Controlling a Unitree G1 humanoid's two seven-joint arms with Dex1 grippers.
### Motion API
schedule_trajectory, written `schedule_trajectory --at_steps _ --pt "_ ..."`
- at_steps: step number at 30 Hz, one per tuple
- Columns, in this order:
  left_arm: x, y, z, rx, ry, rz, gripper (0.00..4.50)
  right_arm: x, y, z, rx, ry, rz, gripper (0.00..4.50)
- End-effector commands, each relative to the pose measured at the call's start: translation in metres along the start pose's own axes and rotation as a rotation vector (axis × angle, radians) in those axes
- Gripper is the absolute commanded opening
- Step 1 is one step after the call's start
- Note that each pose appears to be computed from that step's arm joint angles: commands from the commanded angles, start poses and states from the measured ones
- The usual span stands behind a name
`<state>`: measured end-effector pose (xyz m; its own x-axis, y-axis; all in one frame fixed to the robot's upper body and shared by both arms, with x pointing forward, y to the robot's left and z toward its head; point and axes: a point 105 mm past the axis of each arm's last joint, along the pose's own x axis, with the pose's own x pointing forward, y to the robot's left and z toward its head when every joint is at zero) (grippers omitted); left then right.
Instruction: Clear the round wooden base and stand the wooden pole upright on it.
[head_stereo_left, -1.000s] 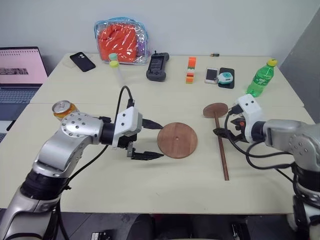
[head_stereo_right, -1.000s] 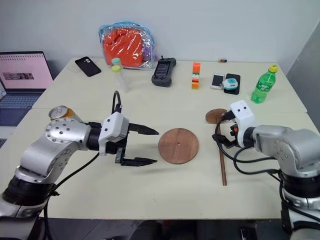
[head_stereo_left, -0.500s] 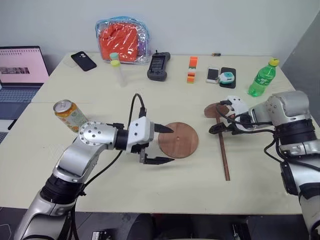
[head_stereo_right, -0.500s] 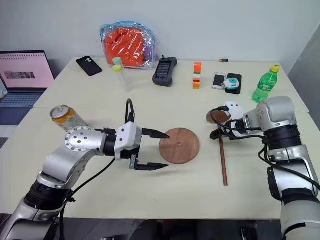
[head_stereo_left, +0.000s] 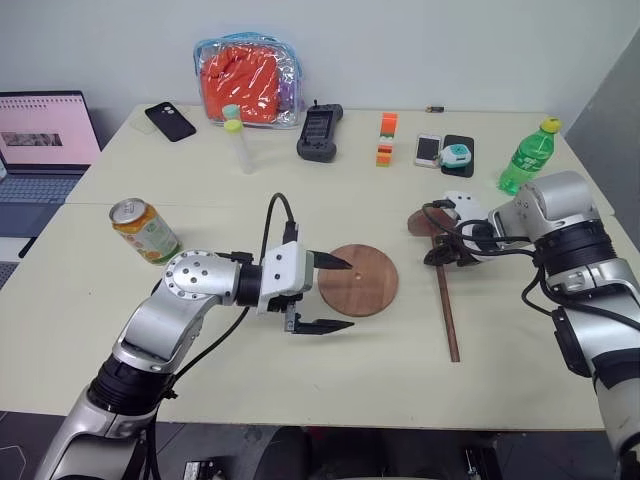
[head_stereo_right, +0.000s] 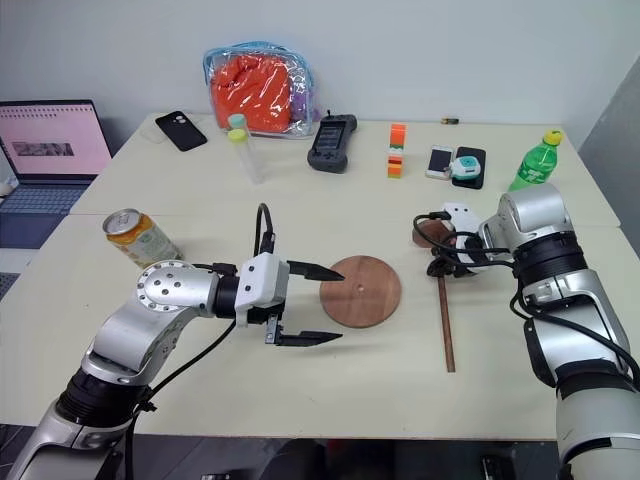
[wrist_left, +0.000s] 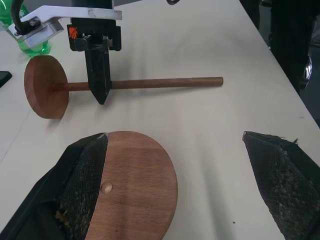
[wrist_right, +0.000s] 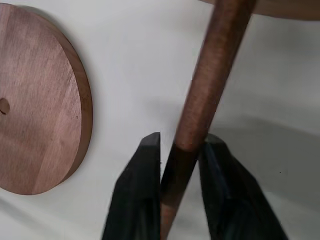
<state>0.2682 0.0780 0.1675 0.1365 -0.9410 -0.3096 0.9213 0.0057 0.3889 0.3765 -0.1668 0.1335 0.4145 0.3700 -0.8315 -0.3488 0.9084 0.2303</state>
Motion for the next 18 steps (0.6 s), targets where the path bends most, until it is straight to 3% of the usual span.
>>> schedule_trajectory --at_steps 1,9,12,13,15,18 --pt "-0.001 0.006 0.006 0.04 -0.012 0.006 4.5 -0.015 0.002 0.016 -0.003 -0.072 0.001 0.23" --pt "-0.011 0.021 -0.002 0.028 0.015 0.031 4.5 -0.042 0.019 0.033 0.024 -0.201 0.046 0.23" --pt "-0.034 0.032 -0.007 -0.039 0.032 0.096 4.5 -0.093 0.074 0.065 -0.221 -0.544 0.163 0.23" --pt "-0.04 0.033 -0.009 -0.062 0.043 0.111 4.5 -0.113 0.096 0.068 -0.261 -0.683 0.276 0.23" --pt "-0.047 0.028 -0.013 -0.089 0.077 0.111 4.5 -0.13 0.118 0.059 -0.382 -0.88 0.318 0.23" --pt "-0.059 0.021 -0.019 -0.13 0.119 0.102 4.5 -0.133 0.142 0.048 -0.432 -1.064 0.347 0.23"
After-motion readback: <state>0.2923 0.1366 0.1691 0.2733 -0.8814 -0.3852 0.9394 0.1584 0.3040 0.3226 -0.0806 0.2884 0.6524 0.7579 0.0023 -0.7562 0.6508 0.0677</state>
